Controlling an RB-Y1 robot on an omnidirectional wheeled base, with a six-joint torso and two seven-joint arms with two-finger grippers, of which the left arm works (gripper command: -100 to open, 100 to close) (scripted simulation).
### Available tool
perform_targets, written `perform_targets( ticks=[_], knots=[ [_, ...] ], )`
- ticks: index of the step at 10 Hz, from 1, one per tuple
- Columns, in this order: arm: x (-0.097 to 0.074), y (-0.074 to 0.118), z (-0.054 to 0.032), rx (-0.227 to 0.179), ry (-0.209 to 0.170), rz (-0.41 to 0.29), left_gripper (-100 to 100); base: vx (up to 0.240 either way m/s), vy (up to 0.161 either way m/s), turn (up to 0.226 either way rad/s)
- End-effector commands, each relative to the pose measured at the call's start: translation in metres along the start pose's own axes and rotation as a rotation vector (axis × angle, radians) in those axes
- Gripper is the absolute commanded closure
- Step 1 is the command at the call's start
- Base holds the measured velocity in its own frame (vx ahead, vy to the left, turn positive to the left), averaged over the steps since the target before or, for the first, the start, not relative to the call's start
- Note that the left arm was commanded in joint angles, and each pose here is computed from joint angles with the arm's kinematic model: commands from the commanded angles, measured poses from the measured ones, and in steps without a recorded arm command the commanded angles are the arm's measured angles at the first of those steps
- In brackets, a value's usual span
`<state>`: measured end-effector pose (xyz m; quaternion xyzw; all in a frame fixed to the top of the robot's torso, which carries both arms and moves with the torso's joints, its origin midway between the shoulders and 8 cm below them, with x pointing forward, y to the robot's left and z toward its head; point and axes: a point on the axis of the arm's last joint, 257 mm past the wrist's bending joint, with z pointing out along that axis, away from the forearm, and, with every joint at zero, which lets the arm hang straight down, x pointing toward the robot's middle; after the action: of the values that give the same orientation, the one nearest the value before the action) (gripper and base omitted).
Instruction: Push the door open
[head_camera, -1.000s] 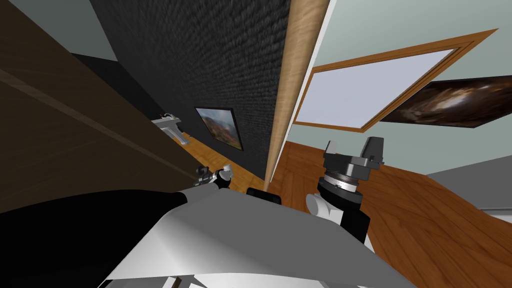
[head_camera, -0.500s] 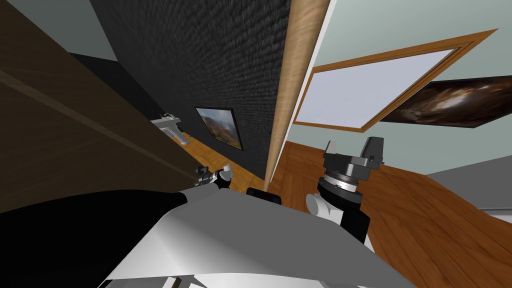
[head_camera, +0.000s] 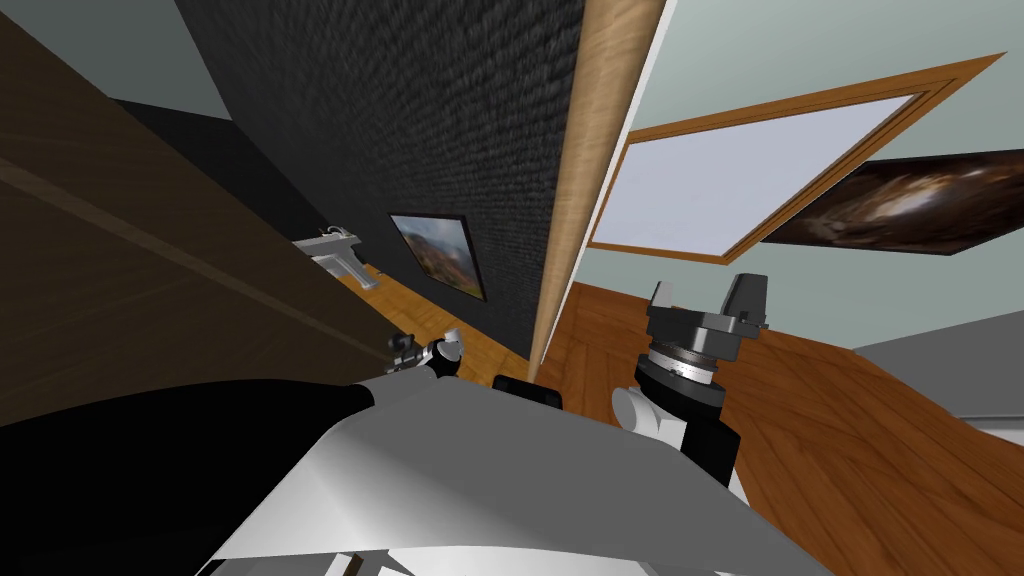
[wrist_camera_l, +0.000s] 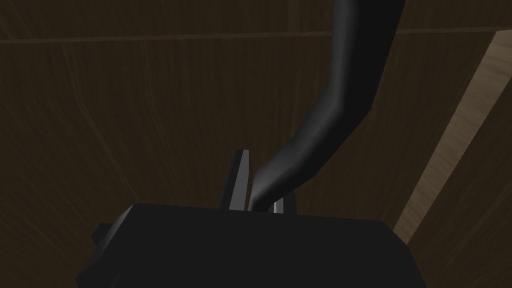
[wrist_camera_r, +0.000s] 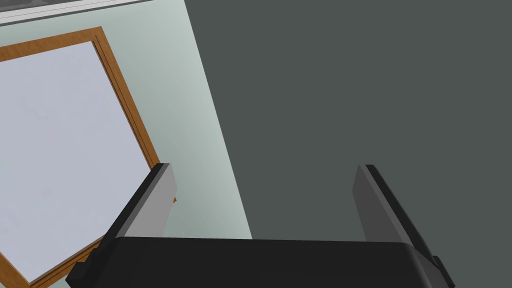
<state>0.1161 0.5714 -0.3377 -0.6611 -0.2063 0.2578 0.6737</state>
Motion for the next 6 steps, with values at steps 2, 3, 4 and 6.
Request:
perform_targets(
  ticks=[2, 3, 4, 6],
  knots=[
    [-0.0053, 0.0054, -0.0043, -0.014, -0.008, 0.008, 100, -0.001, 0.023, 0.018],
    [-0.0053, 0.0054, -0.0043, -0.014, -0.008, 0.008, 100, -0.001, 0.023, 0.019],
    [-0.007, 0.0062, -0.0036, -0.016, -0.015, 0.008, 100, -0.001, 0.026, 0.021],
    [-0.007, 0.0062, -0.0036, -0.016, -0.015, 0.008, 100, -0.001, 0.027, 0.022]
  ],
)
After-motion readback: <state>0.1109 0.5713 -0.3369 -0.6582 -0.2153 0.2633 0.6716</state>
